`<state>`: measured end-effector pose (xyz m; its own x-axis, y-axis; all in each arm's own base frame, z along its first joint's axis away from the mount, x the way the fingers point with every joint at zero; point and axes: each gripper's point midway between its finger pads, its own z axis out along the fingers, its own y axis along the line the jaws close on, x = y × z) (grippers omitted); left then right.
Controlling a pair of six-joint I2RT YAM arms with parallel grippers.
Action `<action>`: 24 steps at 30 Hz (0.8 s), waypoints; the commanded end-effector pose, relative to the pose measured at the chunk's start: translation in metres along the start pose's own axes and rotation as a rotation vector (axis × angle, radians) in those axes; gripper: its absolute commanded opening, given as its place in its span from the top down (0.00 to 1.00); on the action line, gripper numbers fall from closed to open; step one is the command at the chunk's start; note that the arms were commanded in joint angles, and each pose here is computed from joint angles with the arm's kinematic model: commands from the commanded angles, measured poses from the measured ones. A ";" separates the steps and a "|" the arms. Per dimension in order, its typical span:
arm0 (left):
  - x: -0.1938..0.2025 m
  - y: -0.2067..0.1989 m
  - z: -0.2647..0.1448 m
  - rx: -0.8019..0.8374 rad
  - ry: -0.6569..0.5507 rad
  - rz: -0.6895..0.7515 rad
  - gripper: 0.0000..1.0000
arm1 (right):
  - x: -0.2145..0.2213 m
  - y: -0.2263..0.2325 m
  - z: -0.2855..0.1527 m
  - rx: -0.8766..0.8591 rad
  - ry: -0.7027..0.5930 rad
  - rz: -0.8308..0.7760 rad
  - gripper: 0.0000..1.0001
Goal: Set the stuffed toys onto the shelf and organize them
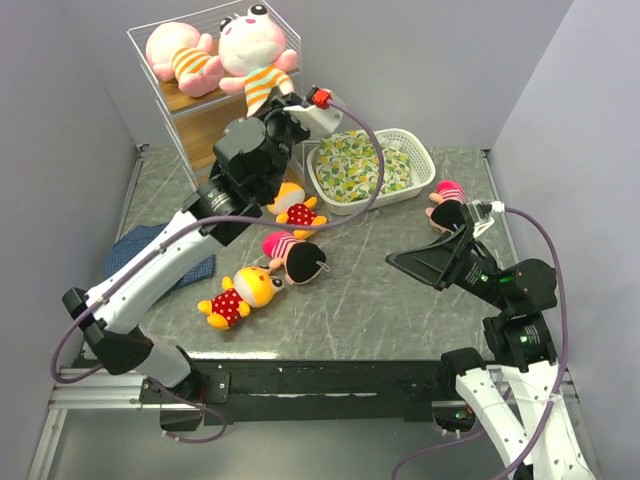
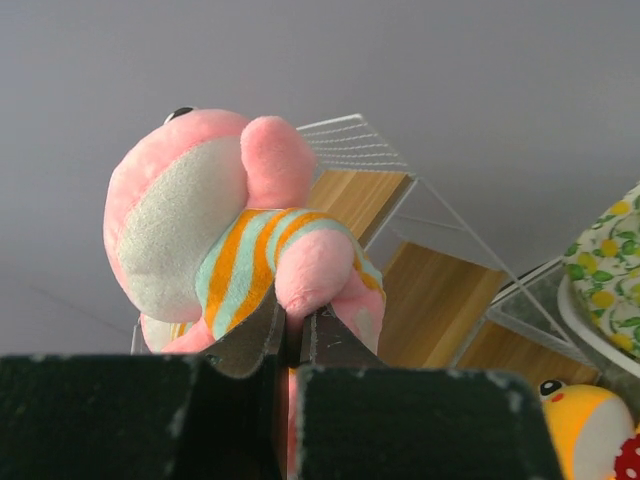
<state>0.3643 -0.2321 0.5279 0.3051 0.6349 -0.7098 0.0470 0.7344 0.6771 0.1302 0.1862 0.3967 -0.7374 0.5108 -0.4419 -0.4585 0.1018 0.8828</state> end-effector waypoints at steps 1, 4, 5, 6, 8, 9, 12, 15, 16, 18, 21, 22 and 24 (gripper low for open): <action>-0.008 0.037 0.013 -0.121 -0.039 -0.033 0.99 | 0.000 0.006 -0.004 -0.013 -0.013 -0.072 0.00; 0.006 0.043 0.033 -0.156 0.006 -0.008 0.99 | -0.002 0.012 -0.003 -0.019 -0.005 -0.103 0.00; 0.013 0.048 0.041 -0.178 0.026 0.000 0.99 | -0.003 0.010 -0.002 -0.001 -0.007 -0.100 0.00; 0.017 0.050 0.046 -0.188 0.038 0.013 0.99 | -0.005 0.015 -0.003 -0.002 -0.015 -0.135 0.00; 0.026 0.048 0.056 -0.192 0.058 0.036 0.99 | -0.009 0.015 -0.003 0.021 -0.031 -0.143 0.00; 0.029 0.047 0.060 -0.193 0.064 0.045 0.99 | -0.011 0.018 -0.003 0.018 -0.035 -0.155 0.00; 0.035 0.044 0.072 -0.181 0.060 0.032 0.98 | -0.011 0.024 -0.002 -0.005 -0.027 -0.156 0.00; 0.038 0.040 0.082 -0.163 0.042 0.036 0.94 | -0.014 0.027 0.000 -0.018 -0.032 -0.159 0.00; 0.038 0.041 0.084 -0.171 0.041 0.041 0.94 | -0.015 0.028 0.001 -0.023 -0.034 -0.163 0.00; 0.041 0.037 0.090 -0.169 0.050 0.060 0.94 | -0.017 0.028 0.002 -0.023 -0.042 -0.164 0.00; 0.040 0.035 0.097 -0.171 0.047 0.068 0.94 | -0.020 0.030 0.004 -0.033 -0.042 -0.157 0.00; 0.040 0.037 0.098 -0.176 0.045 0.070 0.94 | -0.020 0.032 0.005 -0.042 -0.038 -0.162 0.00; 0.038 0.034 0.100 -0.170 0.037 0.071 0.94 | -0.021 0.031 0.006 -0.042 -0.034 -0.160 0.00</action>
<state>0.4808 -0.2102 0.5044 0.1845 0.7269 -0.6615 -0.0812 0.6820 0.7269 0.1358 0.1845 0.4122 -0.6784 0.5100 -0.5289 -0.5260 0.1655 0.8342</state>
